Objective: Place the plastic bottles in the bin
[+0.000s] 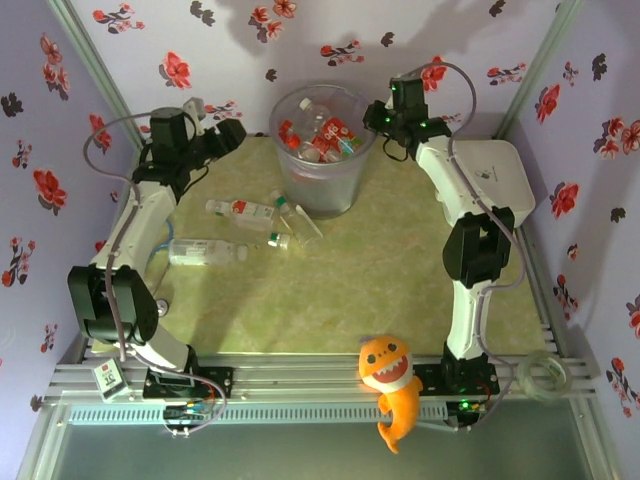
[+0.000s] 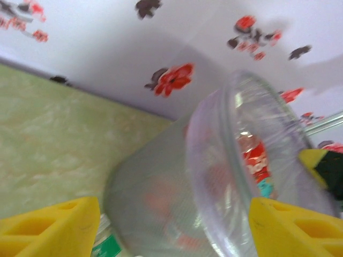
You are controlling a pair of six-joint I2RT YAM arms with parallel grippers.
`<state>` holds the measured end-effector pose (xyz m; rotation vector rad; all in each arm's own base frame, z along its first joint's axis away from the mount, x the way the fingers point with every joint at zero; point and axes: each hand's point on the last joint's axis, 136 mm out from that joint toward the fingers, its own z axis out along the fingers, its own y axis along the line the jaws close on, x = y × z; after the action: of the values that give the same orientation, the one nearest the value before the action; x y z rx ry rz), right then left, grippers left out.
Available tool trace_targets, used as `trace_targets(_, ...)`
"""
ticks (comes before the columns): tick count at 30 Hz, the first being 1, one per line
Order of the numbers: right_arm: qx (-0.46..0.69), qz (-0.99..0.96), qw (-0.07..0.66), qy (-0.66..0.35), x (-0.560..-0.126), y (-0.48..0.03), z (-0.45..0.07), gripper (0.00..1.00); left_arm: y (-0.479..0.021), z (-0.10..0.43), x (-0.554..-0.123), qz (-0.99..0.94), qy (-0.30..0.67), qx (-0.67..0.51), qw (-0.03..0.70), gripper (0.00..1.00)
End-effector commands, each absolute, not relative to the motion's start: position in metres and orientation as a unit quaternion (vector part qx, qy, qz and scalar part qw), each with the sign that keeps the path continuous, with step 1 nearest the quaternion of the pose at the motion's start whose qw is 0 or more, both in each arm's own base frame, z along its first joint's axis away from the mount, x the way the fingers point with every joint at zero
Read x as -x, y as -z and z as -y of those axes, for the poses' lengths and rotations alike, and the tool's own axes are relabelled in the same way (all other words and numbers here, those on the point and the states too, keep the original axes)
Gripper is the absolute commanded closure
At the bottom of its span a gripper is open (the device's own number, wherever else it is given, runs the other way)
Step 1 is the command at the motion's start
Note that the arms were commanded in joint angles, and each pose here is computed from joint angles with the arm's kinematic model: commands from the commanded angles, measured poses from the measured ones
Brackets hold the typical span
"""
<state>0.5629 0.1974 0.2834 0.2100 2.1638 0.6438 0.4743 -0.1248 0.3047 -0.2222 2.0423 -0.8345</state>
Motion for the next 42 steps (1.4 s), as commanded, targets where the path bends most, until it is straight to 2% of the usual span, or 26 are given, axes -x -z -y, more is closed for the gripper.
trace_targets(1,-0.093,-0.862,0.434,-0.246,-0.552,-0.314,-0.193,1.00,-0.278,0.118,-0.462,-0.850,0.300,0.080,0.427,0.26)
trace_targets(8,-0.096,-0.875,0.415,-0.229,-0.534,-0.334,-0.183,1.00,-0.245,0.112,-0.444,-0.876,0.269,0.071,0.394,0.26)
trace_targets(23,-0.112,-0.894,0.351,-0.255,-0.471,-0.305,-0.143,1.00,-0.203,0.070,-0.380,-0.932,0.143,0.084,0.323,0.27)
trace_targets(34,-0.090,-0.901,0.308,-0.290,-0.450,-0.299,-0.166,1.00,-0.166,0.040,-0.329,-0.949,0.076,0.165,0.258,0.25)
trace_targets(36,-0.089,-0.902,0.307,-0.289,-0.449,-0.299,-0.168,1.00,-0.160,0.034,-0.319,-0.948,0.063,0.187,0.249,0.21)
trace_targets(38,-0.087,-0.904,0.307,-0.286,-0.449,-0.298,-0.168,0.95,-0.151,0.021,-0.309,-0.947,0.031,0.216,0.236,0.18)
trace_targets(42,-0.082,-0.906,0.302,-0.285,-0.448,-0.293,-0.170,0.77,-0.130,0.004,-0.296,-0.941,-0.010,0.264,0.210,0.12)
